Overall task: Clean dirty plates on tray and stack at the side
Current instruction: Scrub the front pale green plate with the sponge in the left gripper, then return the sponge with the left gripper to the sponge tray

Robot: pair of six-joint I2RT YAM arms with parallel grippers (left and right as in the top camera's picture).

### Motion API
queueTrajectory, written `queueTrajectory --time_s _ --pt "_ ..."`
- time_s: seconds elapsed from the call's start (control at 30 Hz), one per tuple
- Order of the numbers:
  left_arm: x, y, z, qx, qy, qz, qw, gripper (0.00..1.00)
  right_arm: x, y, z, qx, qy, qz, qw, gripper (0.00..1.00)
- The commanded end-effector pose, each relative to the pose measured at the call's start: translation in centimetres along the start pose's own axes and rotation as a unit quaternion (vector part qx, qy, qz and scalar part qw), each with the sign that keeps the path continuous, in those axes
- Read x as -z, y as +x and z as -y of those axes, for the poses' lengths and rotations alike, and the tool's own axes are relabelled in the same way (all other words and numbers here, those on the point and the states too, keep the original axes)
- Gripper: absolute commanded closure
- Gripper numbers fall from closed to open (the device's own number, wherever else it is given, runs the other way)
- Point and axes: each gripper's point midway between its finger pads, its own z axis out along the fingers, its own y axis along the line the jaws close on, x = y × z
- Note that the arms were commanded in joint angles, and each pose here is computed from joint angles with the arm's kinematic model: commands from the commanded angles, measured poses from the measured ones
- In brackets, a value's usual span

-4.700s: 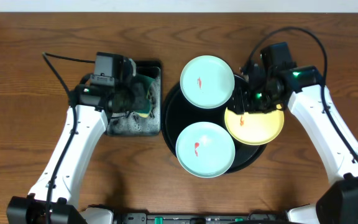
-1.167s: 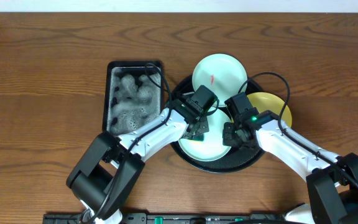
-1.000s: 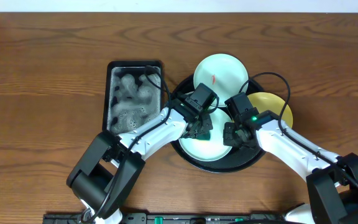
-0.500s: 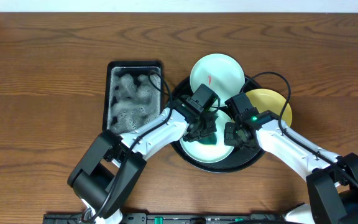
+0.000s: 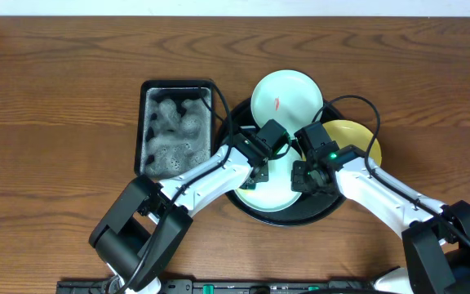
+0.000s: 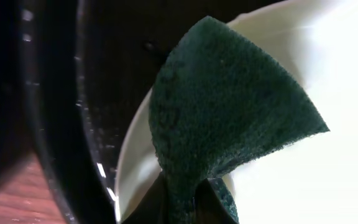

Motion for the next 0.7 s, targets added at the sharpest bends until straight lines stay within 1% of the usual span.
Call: queueTrajectory --time_s 0.0,0.2,0.43,0.57,0.67 --pt "-0.7 -2.0 -5.6 -0.017 -0.136 0.056 0.989 0.93 0.0 0.0 1.7 0.0 0.041 0.006 0.999 0.99" --pt "1.1 -3.1 -5.6 -0.015 -0.14 0.069 0.988 0.92 0.0 0.0 2.0 0.0 0.049 0.008 0.999 0.99" --pt "5.1 -5.2 -5.8 0.015 -0.104 0.112 0.988 0.93 0.0 0.1 2.0 0.0 0.051 0.005 0.999 0.99" --pt "7.8 -6.5 -7.2 0.048 -0.085 0.138 0.986 0.92 0.0 0.1 2.0 0.0 0.051 0.005 0.999 0.99" --pt "9.7 -7.5 -9.2 0.084 -0.073 0.153 0.982 0.92 0.0 0.1 2.0 0.0 0.051 0.005 0.999 0.99"
